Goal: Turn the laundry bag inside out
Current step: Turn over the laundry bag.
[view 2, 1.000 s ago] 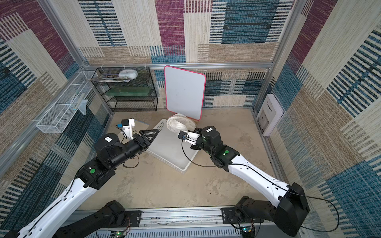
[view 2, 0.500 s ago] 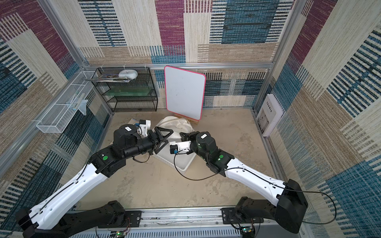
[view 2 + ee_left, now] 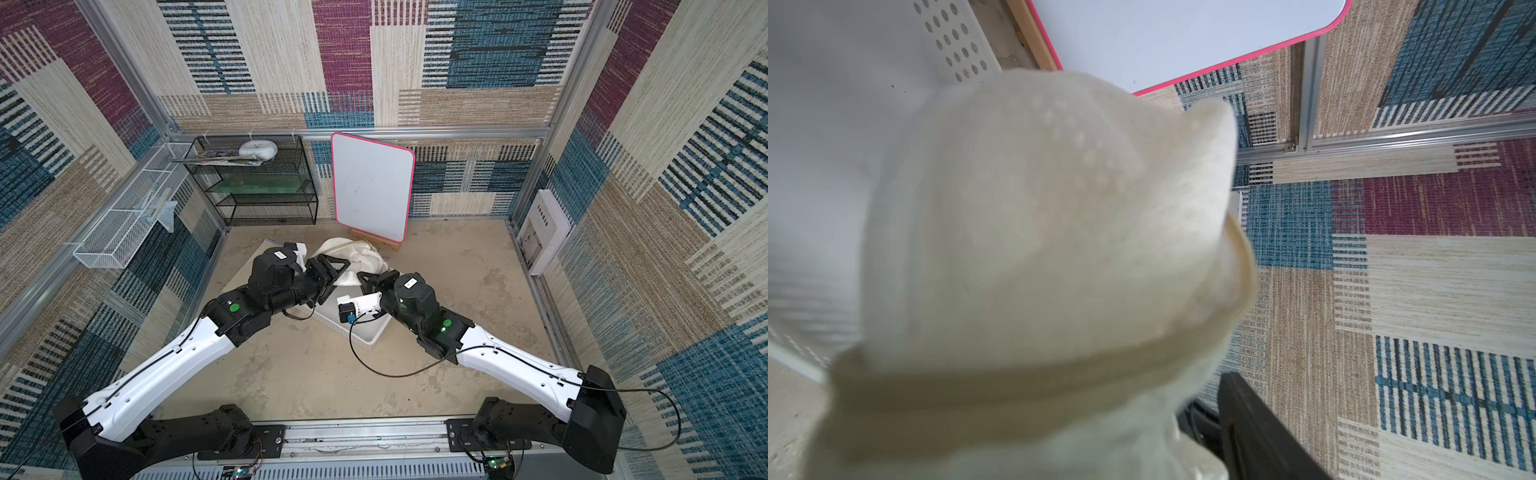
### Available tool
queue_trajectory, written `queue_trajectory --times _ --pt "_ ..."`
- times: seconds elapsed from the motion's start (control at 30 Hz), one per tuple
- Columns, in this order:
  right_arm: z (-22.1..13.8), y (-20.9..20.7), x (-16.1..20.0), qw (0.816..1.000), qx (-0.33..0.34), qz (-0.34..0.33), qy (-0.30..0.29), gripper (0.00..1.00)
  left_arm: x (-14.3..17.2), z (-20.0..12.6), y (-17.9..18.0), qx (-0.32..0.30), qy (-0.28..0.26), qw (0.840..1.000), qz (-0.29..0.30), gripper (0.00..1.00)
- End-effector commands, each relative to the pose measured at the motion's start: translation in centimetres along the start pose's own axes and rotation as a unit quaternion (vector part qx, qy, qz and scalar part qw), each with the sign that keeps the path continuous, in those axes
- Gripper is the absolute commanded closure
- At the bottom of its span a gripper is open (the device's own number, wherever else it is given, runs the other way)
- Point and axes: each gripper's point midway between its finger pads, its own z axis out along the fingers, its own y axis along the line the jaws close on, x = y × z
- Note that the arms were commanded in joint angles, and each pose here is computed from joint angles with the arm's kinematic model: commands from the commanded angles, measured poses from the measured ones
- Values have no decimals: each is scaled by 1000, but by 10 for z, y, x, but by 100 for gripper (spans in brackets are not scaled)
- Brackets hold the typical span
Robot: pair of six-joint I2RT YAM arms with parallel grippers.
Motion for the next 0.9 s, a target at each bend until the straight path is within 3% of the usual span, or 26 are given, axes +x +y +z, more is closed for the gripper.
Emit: queue_trajectory --times 0.0,0.2,0.33,0.4,0.5,0.53,0.57,0.6,0.67,0.73,0.87 --pt "1 0 5 1000 7 -10 14 100 -7 -2 -19 35 -16 999 16 31" --pt "8 4 10 999 8 -13 32 100 -9 -7 -2 10 -28 1000 -7 18" --pt "7 2 -2 1000 13 -14 9 100 -9 1 17 -23 -29 999 -27 25" --pt "4 2 -10 1000 14 -11 -6 100 -10 5 21 -27 -30 999 -32 41" --pt "-1 2 -18 999 5 41 -30 100 -13 7 20 -23 -34 999 -20 90" --pt "-3 3 -23 997 0 70 -44 100 -14 6 21 -26 -36 999 -10 99" --pt "-5 7 -27 992 -12 108 -57 100 -16 5 23 -35 -39 999 2 100" --pt "-6 11 -31 987 -27 142 -67 95 -18 3 25 -40 -42 998 14 100" --pt "-10 15 -40 968 -53 230 -87 70 -25 0 27 -42 -46 997 39 100" --pt "-17 11 -52 937 -77 321 -113 49 -31 -2 23 -22 -43 996 73 100" --pt "-25 -21 -54 893 -97 421 -126 36 -33 -7 4 44 4 981 187 100"
